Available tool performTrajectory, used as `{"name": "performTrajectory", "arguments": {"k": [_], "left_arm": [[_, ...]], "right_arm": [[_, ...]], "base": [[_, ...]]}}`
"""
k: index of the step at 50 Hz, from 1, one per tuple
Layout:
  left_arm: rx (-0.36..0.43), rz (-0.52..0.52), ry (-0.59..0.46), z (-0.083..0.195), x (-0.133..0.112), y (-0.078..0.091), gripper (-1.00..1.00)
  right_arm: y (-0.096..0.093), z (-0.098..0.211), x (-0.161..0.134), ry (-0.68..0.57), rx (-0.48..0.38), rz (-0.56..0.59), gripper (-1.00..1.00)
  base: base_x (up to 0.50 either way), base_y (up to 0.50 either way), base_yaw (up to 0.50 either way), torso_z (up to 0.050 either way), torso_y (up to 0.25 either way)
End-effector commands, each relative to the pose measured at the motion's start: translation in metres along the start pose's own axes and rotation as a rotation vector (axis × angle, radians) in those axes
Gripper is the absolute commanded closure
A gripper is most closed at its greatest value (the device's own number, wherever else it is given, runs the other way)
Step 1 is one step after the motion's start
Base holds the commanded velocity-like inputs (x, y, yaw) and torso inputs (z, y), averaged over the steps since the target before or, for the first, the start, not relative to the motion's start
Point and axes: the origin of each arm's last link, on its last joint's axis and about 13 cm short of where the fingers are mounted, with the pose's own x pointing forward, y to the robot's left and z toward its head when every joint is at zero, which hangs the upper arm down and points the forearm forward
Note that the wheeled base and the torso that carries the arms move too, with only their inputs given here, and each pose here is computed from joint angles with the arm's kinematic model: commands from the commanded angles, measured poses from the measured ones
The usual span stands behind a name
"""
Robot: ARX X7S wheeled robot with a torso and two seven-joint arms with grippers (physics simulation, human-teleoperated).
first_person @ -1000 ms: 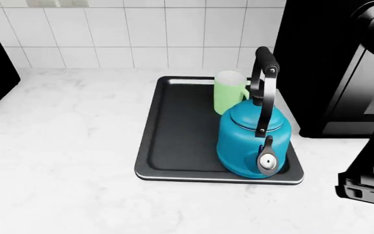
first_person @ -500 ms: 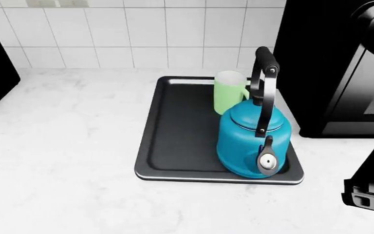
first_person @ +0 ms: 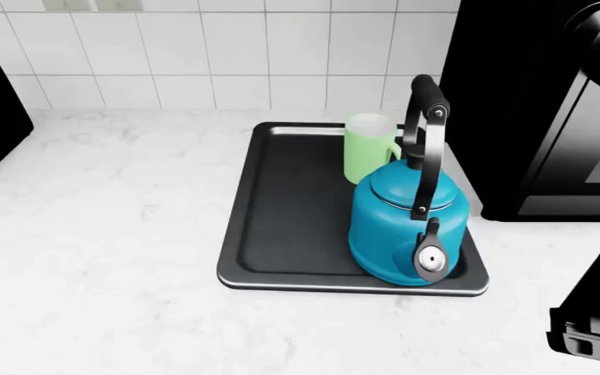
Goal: Pick the kettle from the counter and place it on the tray. Then pick the mug from the cabinet and place it on the tray. Then close the cabinet doors.
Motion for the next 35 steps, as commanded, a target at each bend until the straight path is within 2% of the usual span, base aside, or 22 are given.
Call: {"name": "performTrajectory", "arguments": {"k": [1, 9, 17, 35], "left_arm": [[-0.298, -0.385, 0.065, 0.005, -0.008, -0.063, -1.00], [-0.260, -0.438, 0.138, -0.014, -0.006, -0.078, -1.00], [-0.091, -0.432, 0.193, -0.037, -0.001, -0.080, -1.00], [0.274, -0.392, 0.301, -0.074, 0.007, -0.068, -1.00]], "right_arm": [[-0.001, -0.003, -0.006, 0.002, 0.001, 0.019, -1.00], [-0.004, -0.007, -0.008, 0.010, 0.004, 0.023, -1.00], [-0.006, -0.009, -0.009, 0.016, 0.004, 0.028, -1.00], [0.002, 0.002, -0.007, -0.046, -0.026, 0.044, -1.00]], "base": [[0.00, 0.00, 0.00, 0.000, 0.010], [0.00, 0.00, 0.00, 0.000, 0.000], [0.00, 0.00, 0.00, 0.000, 0.000], [0.00, 0.00, 0.00, 0.000, 0.000]]}}
